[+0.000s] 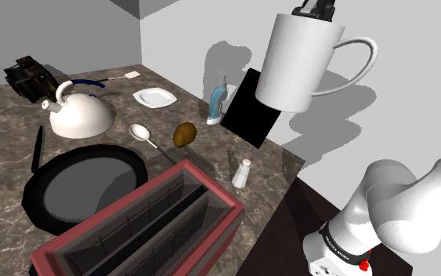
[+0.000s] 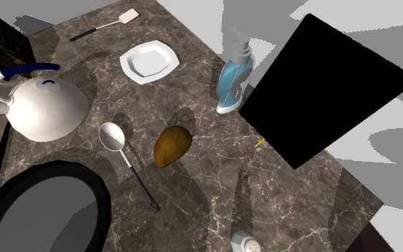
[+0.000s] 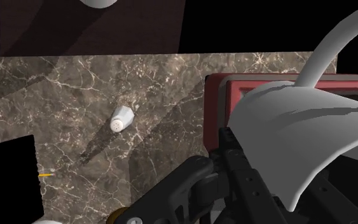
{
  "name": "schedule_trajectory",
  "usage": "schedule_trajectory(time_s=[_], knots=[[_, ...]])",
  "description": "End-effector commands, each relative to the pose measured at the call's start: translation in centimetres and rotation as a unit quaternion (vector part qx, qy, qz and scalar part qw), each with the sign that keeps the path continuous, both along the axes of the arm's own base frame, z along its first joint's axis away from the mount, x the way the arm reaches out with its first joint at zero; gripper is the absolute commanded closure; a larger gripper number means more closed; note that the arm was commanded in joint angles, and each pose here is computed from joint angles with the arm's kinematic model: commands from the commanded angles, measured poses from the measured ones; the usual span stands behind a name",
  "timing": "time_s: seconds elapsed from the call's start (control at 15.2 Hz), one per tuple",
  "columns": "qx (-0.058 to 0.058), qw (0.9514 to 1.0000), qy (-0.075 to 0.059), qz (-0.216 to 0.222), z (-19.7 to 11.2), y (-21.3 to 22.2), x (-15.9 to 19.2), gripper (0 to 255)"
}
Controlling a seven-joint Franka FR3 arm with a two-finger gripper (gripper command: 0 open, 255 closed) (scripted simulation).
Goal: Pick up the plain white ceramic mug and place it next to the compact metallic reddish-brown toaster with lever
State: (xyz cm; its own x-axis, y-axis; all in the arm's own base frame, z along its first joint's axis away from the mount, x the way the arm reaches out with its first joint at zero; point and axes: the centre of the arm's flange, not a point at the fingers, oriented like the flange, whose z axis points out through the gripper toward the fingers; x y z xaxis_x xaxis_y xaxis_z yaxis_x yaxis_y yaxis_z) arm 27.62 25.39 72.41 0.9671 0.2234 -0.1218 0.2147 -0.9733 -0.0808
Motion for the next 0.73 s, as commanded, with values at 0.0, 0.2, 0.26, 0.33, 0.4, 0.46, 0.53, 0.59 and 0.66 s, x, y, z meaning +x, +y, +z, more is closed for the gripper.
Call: schedule_trajectory(time_s=[0.0,0.2,0.26,0.33,0.4,0.46,0.53,0.59,0.66], knots=[[0.000,1.0000,0.000,0.000,-0.2,-0.2,1.1,255],[0.000,1.0000,0.000,0.000,-2.1,-0.8,4.6,255],[0.000,1.0000,0.000,0.000,-2.8,-1.0,5.7,255],[0.000,1.0000,0.000,0.000,-3.4,-1.2,6.8,255],[0.000,1.0000,0.000,0.000,-4.0,-1.4,8.0,255],[0.000,1.0000,0.000,0.000,-4.7,-1.6,9.1,255],[0.000,1.0000,0.000,0.000,-5.3,-1.8,10.3,255],[0.000,1.0000,0.000,0.000,-5.9,-2.0,11.4,255],[0.000,1.0000,0.000,0.000,-6.6,-2.2,12.5,255]])
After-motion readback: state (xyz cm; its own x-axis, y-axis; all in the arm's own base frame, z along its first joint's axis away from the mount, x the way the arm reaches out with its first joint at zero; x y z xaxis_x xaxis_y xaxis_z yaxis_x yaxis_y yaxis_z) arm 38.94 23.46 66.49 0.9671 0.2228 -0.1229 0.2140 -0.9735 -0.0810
